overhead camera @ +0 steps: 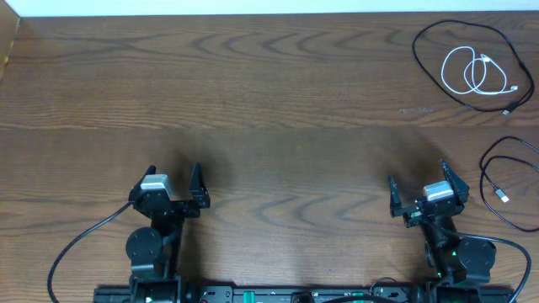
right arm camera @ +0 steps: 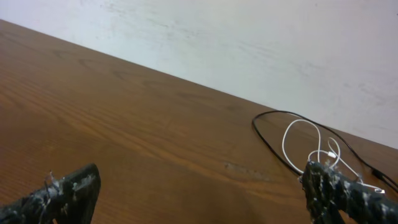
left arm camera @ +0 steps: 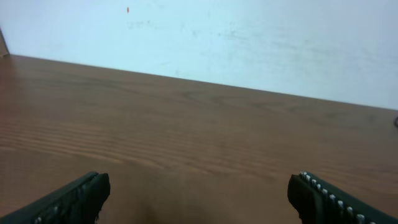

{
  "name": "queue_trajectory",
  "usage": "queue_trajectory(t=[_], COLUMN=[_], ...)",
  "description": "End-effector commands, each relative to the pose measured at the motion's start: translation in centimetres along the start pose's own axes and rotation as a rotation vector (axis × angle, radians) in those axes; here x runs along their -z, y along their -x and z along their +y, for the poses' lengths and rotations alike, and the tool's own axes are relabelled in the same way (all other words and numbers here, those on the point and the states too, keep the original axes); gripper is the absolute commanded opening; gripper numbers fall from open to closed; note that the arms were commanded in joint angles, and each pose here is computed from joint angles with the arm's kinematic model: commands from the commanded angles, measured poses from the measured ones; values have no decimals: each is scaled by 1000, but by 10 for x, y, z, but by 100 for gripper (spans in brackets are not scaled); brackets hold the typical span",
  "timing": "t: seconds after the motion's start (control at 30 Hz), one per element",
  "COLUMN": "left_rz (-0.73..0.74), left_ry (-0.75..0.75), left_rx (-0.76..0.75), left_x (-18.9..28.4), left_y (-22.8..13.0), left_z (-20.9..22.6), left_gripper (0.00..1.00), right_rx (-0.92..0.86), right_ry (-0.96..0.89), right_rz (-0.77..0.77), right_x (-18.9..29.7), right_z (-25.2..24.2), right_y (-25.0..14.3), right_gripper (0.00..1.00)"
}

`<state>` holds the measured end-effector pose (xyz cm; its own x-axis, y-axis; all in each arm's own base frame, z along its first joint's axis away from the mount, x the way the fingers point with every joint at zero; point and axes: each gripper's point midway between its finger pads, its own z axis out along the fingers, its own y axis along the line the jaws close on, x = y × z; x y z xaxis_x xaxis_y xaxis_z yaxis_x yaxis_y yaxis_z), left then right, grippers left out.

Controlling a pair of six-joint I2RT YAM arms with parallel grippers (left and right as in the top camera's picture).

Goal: Untangle cables

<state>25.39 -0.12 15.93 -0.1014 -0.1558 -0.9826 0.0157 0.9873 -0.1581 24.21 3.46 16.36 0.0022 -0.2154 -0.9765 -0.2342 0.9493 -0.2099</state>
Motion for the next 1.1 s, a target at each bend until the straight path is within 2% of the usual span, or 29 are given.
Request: queue_trajectory(t=[0.0, 0.23, 0.33, 1.07], left_rz=[1, 76, 43, 49], left_ry=[2, 31, 37, 36], left_rx=[-58, -83, -84, -84], left_x=[2, 7, 8, 8], left_y=[-8, -28, -20, -21], left_z=[2, 8, 8, 8], left_gripper=[96, 96, 96, 96], right_rx=[-12, -12, -12, -12], right_ry=[5, 5, 5, 5], right_rz=[-2, -2, -2, -2], right_x=[0, 0, 0, 0], right_z=[1, 1, 1, 1], right_y=[0, 0, 0, 0], right_gripper=[99, 99, 99, 99])
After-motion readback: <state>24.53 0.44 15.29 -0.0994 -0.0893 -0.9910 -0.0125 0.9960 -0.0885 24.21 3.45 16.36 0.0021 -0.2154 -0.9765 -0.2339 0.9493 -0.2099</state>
